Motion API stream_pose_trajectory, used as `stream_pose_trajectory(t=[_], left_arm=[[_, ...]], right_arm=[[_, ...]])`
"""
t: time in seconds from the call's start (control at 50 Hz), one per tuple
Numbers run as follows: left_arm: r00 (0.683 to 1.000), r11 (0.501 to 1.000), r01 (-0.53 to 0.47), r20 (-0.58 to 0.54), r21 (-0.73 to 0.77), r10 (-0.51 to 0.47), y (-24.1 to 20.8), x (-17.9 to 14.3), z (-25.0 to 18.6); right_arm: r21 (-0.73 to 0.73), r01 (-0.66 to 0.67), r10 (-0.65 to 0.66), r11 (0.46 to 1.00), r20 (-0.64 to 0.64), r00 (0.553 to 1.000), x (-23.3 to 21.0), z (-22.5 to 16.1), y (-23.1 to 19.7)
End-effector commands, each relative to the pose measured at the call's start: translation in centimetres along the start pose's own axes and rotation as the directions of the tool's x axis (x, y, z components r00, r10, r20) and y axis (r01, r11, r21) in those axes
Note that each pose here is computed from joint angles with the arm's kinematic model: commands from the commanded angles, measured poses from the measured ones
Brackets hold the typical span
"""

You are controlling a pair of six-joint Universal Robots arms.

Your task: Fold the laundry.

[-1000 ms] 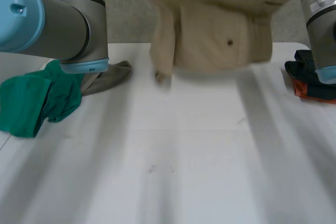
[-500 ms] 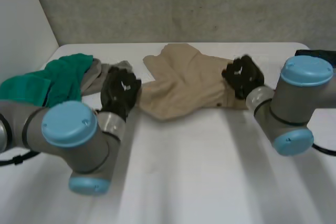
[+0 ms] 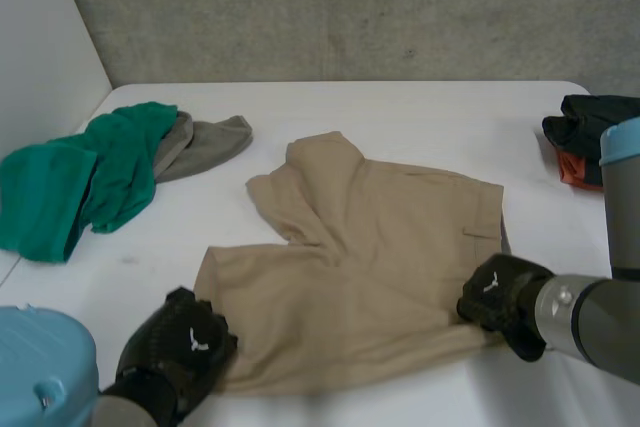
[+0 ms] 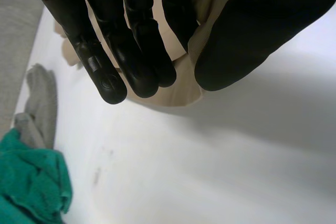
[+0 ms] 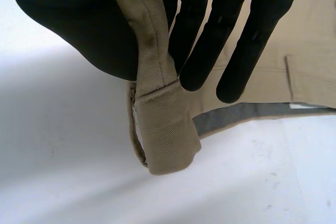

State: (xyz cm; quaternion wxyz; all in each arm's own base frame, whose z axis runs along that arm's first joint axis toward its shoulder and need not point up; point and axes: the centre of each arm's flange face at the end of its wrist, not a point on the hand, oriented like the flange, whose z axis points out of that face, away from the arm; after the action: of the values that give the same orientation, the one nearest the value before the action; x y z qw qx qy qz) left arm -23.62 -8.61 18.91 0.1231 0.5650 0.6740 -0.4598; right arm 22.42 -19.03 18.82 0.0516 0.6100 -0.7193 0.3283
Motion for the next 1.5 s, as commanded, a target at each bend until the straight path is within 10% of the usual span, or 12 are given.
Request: stream_pose_trajectory(t=[0.02,0.22,0.66,1.26,1.5], left_arm=[[0.997,0.997,0.067,0.045,0.030,-0.069,-1.5,-1.5,0.7],[0.943,0.957,0.171,0.244,0.233,-0.228,-4.9,-7.9,5.8],[0.976,0.903,0.204,-0.005,0.378,-0.218,-2.9,-8.7,24.9],[0.946,0.935,0.210,0.182,0.286,-0.268,-1.9,-9.5,24.1],[0.959,0.867,0.235,0.041,0.439,-0.281,-3.6,-9.4,26.3]], right_arm=[[0.028,0.015,-0.013,0.999,-0.051,0.999,-0.3,1.1,0.5],[0.041,0.000,0.004,0.999,-0.084,0.996,-0.3,1.9,1.2],[0.078,-0.054,0.063,0.995,-0.108,0.992,-0.5,2.8,1.4],[0.100,-0.132,0.144,0.986,-0.122,0.982,0.1,2.9,1.4],[0.110,-0.135,0.146,0.985,-0.106,0.984,-0.2,3.0,1.4]])
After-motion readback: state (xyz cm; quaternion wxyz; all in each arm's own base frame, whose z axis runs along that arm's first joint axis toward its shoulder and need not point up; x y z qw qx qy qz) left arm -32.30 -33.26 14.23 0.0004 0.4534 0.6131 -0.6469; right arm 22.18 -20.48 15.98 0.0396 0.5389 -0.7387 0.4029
